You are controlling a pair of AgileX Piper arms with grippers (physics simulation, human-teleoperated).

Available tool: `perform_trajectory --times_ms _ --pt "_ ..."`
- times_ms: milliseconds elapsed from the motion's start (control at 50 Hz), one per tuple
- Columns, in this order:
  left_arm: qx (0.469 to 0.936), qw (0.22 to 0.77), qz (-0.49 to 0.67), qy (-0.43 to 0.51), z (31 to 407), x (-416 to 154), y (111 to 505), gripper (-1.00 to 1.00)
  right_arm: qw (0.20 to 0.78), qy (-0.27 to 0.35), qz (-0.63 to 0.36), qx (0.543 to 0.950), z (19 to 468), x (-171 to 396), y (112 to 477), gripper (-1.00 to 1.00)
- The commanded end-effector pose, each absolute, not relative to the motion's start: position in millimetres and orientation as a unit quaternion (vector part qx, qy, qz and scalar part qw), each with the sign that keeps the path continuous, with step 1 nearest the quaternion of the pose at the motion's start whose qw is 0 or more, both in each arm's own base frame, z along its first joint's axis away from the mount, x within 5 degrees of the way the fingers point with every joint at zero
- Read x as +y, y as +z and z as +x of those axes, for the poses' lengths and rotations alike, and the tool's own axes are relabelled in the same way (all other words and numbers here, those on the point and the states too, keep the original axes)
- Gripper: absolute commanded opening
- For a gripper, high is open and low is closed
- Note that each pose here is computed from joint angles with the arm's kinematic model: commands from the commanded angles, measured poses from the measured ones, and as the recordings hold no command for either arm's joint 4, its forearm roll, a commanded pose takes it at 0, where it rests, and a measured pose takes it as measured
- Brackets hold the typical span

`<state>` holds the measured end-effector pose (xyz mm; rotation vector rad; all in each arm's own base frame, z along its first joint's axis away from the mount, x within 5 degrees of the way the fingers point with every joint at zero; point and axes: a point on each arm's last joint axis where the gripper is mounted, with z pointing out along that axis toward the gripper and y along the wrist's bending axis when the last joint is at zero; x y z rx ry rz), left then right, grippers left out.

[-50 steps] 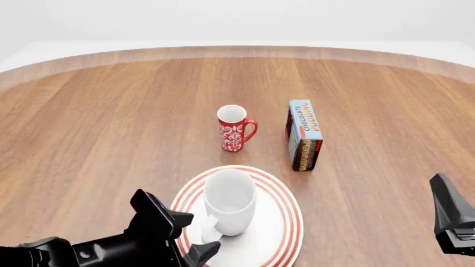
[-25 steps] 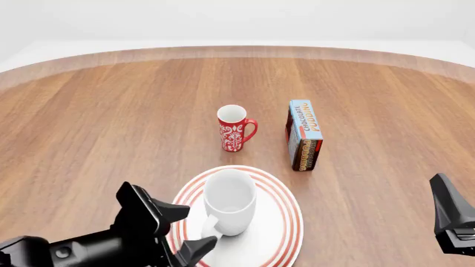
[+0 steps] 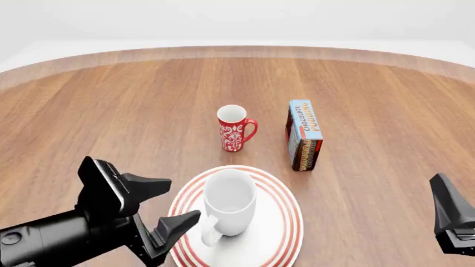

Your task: Pick up the white mug and put it on the plate, and put the chocolate pudding to the right of the plate.

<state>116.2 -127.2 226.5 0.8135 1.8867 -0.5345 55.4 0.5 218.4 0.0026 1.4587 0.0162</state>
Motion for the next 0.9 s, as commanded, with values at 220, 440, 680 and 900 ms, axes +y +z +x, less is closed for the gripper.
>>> perform_trajectory --times_ms 220,440,680,900 --pt "0.740 0.577 0.297 -0.178 112 -91 276 1.00 0.746 0.007 0.001 0.666 55 0 218 1.00" --pt "0.711 0.646 0.242 -0.137 103 -61 301 1.00 0.746 0.007 0.001 0.666 55 0 218 1.00" --pt "0.677 0.709 0.174 -0.093 96 -39 319 1.00 0.746 0.008 0.001 0.666 55 0 218 1.00" --pt "0.656 0.745 0.109 -0.049 92 -22 322 1.00 0.746 0.008 0.001 0.666 55 0 218 1.00"
